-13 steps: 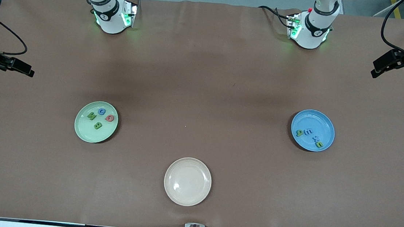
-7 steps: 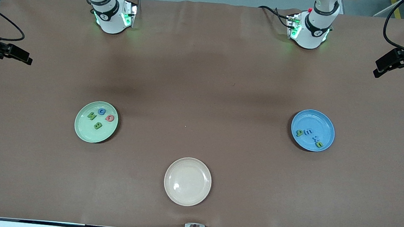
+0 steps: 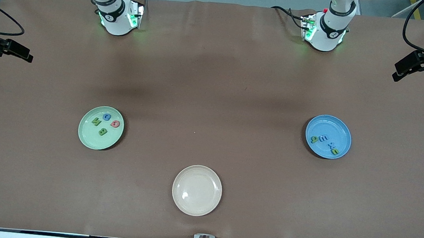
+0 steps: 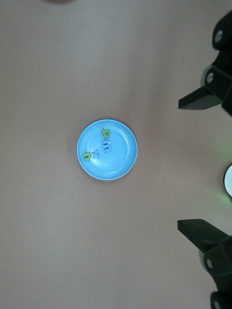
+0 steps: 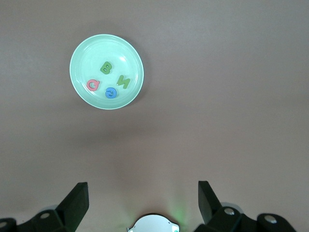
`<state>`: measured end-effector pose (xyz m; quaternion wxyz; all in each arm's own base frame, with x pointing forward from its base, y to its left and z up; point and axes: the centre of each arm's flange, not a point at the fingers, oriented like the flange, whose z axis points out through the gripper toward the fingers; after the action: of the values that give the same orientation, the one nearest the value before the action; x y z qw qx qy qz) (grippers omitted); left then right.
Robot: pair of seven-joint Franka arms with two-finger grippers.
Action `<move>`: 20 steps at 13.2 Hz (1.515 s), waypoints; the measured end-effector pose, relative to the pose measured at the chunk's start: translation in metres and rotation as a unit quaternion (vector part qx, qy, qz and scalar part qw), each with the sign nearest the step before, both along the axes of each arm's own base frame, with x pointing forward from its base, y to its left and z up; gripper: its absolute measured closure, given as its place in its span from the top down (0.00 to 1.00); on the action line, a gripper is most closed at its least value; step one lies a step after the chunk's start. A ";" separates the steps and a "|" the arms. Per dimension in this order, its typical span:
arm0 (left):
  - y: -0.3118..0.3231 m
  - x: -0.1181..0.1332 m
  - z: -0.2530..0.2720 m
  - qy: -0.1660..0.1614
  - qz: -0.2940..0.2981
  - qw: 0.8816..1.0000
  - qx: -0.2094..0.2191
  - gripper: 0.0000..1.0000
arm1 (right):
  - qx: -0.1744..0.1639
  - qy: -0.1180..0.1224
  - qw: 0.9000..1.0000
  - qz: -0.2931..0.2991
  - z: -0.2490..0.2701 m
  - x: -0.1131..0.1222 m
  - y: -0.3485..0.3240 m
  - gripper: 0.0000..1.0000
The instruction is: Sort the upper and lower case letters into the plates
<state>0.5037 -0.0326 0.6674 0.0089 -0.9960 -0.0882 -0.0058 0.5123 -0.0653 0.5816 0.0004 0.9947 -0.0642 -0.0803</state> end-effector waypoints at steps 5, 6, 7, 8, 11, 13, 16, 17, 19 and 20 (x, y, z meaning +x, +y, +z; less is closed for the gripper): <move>0.010 0.002 0.001 -0.006 0.010 1.000 -0.001 1.00 | 0.001 -0.007 1.000 0.001 0.008 -0.003 0.000 1.00; 0.012 0.002 0.001 -0.006 0.012 1.000 -0.001 1.00 | 0.001 -0.008 1.000 0.002 0.008 -0.003 0.001 1.00; 0.013 0.003 0.000 -0.006 0.012 1.000 -0.001 1.00 | 0.001 -0.009 1.000 0.002 0.009 -0.003 0.001 1.00; 0.013 0.004 0.000 -0.006 0.013 1.000 -0.001 1.00 | 0.001 -0.012 1.000 0.002 0.012 -0.003 0.001 1.00; 0.013 0.004 0.002 -0.010 0.012 1.000 -0.001 1.00 | 0.000 -0.033 0.999 0.007 0.032 -0.004 0.006 1.00; 0.012 0.004 0.003 -0.010 -0.002 1.000 -0.001 1.00 | -0.002 -0.057 0.998 0.009 0.055 -0.004 0.008 1.00; 0.007 0.003 0.002 -0.008 -0.040 0.999 0.000 1.00 | -0.005 -0.080 0.997 0.008 0.079 -0.005 0.007 1.00; 0.004 0.003 0.001 -0.005 -0.047 0.999 0.000 1.00 | -0.006 -0.090 0.996 0.008 0.089 -0.006 0.007 1.00; -0.009 0.003 -0.003 0.004 -0.061 0.998 0.001 1.00 | -0.006 -0.100 0.995 0.005 0.106 -0.009 0.004 1.00; -0.016 0.004 -0.005 0.006 -0.068 0.998 0.002 1.00 | -0.005 -0.100 0.995 0.003 0.108 -0.010 0.003 1.00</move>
<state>0.5072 -0.0488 0.6622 0.0107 -0.9997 -0.0203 -0.0004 0.5026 -0.0627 0.6899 -0.0008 0.9979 -0.0612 0.0201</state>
